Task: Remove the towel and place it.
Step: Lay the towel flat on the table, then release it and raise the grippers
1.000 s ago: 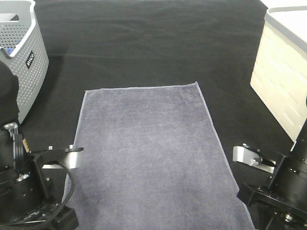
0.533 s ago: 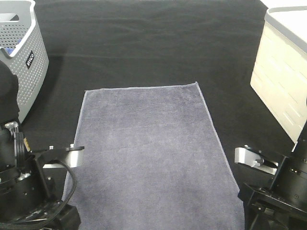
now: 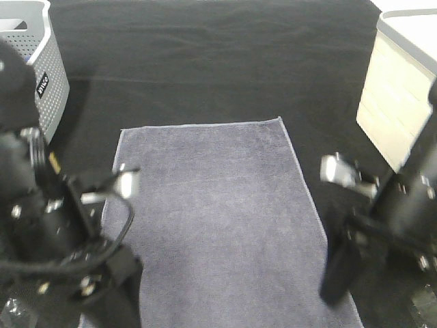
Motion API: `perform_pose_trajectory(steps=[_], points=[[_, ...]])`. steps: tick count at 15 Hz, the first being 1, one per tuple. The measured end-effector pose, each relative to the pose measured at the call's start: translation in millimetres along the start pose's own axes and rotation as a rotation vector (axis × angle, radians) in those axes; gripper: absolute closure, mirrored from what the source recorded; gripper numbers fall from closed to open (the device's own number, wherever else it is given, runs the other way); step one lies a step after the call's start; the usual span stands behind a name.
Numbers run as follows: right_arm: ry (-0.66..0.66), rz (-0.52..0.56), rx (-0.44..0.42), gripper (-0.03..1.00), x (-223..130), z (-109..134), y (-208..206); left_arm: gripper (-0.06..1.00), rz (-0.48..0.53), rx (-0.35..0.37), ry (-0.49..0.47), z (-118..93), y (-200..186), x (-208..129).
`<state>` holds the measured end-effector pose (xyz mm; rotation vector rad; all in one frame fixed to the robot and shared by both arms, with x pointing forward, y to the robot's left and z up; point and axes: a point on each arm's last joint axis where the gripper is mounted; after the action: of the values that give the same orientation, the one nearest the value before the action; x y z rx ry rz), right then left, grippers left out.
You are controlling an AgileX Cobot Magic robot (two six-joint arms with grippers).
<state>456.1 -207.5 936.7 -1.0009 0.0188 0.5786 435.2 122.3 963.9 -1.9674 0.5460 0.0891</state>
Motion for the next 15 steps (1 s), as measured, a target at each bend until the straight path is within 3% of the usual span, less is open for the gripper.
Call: perform_pose_trajectory(steps=[4,5,6,8,12,15], points=[[-0.077,-0.194,-0.073,0.23,33,18,-52,0.11,-0.155,0.054,0.075,-6,-42,24],[-0.087,-0.255,-0.093,0.23,42,20,-70,0.11,-0.206,0.062,0.066,0,-57,32],[-0.085,-0.345,-0.107,0.23,57,16,-102,0.11,-0.32,0.089,0.024,19,-88,56],[-0.06,-0.425,-0.119,0.22,74,6,-128,0.11,-0.403,0.122,-0.014,39,-109,84],[-0.059,-0.463,-0.214,0.07,103,-9,-149,0.09,-0.494,0.141,-0.085,69,-129,143],[-0.075,-0.47,-0.283,0.05,137,-27,-156,0.08,-0.541,0.151,-0.118,86,-130,183]])
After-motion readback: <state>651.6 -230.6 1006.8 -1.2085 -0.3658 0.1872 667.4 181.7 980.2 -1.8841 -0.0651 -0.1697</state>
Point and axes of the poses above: a point on each arm's last joint axis where the gripper is mounted, y pointing out along that axis toward the gripper, z along the wrist's bending axis when the last joint is at zero, x = y × z, and after that the axes turned 10 degrees about -y, right-handed
